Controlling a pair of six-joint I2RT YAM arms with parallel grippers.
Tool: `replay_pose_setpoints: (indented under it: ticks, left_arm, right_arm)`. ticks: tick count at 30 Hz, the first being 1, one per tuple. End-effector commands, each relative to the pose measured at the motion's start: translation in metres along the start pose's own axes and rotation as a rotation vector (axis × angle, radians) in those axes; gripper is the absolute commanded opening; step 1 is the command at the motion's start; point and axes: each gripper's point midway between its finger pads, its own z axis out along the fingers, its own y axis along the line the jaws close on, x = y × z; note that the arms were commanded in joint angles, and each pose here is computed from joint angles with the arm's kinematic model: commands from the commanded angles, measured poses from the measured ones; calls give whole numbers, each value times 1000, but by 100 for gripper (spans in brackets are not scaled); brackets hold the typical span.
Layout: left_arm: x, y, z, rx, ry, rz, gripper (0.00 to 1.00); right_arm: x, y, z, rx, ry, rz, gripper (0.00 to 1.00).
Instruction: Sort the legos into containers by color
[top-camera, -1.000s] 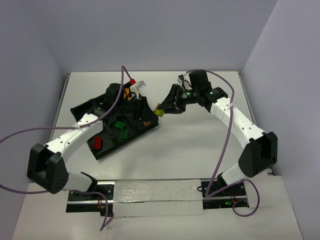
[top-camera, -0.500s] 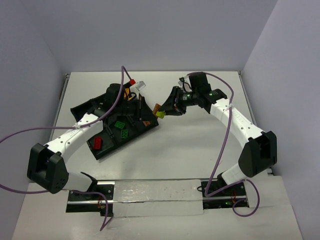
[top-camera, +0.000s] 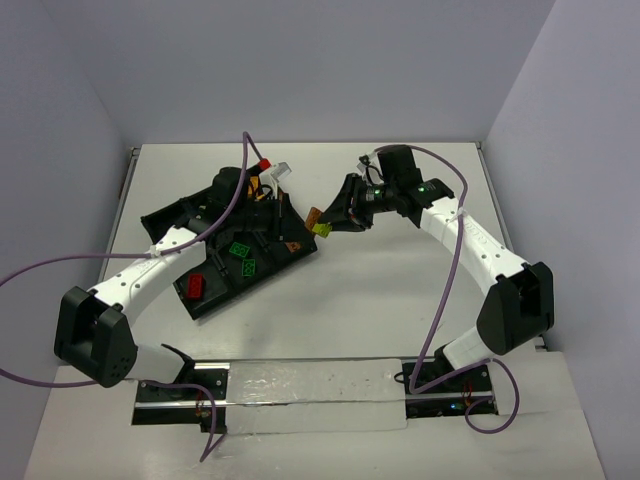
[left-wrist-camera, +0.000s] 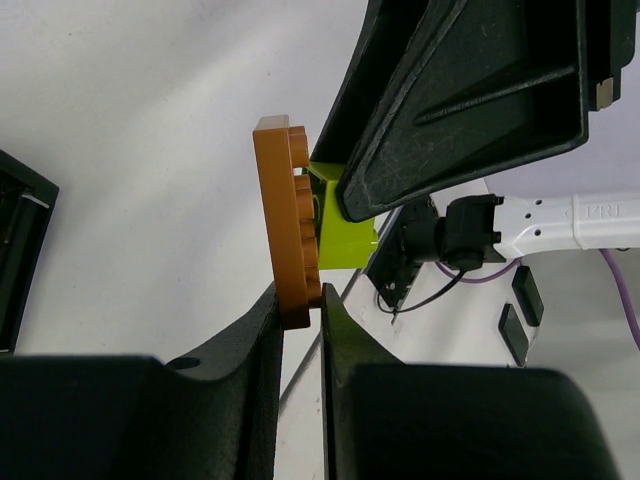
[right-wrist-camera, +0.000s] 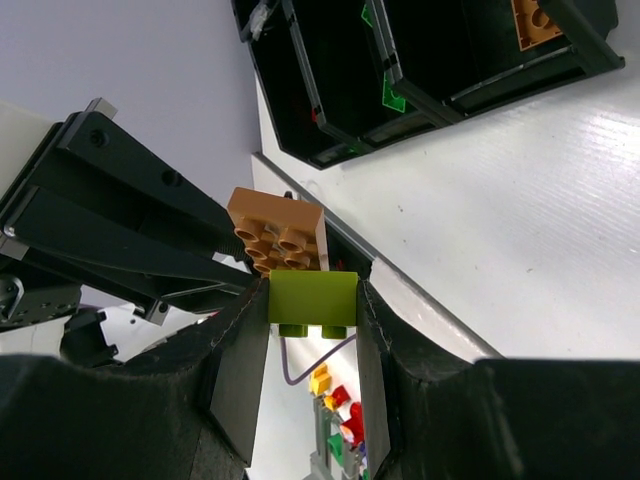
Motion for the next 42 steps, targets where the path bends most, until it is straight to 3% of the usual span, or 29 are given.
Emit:
replay_pose_setpoints:
  ticks: [1, 13, 26, 27, 29, 34, 35, 36, 42]
  left_arm:
    - [-11, 2, 0, -28, -43, 33, 0]
    - [-31, 85, -51, -304, -112, -134, 0]
    - [-27, 133, -25, -377, -97, -354, 0]
    - [-28, 136, -24, -387, -98, -356, 3]
    - [-35, 141, -20, -410, -102, -351, 19]
    - [-44, 142, -20, -443, -107, -322, 77]
    - [-45, 142, -21, -445, -111, -320, 78]
    - [-48, 139, -23, -448, -113, -310, 88]
    - [-64, 105, -36, -402, -127, -189, 91]
  right_arm:
    - [-1, 1, -6, -1, -18, -28, 22]
    - [-38, -1, -73, 255, -292, -164, 21]
    - [-38, -17, -69, 303, -281, -163, 21]
    - [-39, -17, -69, 302, -280, -163, 21]
    - [-38, -16, -68, 299, -274, -165, 21]
    - [-35, -20, -65, 303, -252, -159, 21]
    - [-35, -21, -64, 304, -250, -161, 21]
    - [-34, -22, -63, 303, -245, -159, 21]
    - [-29, -28, -56, 294, -211, -142, 21]
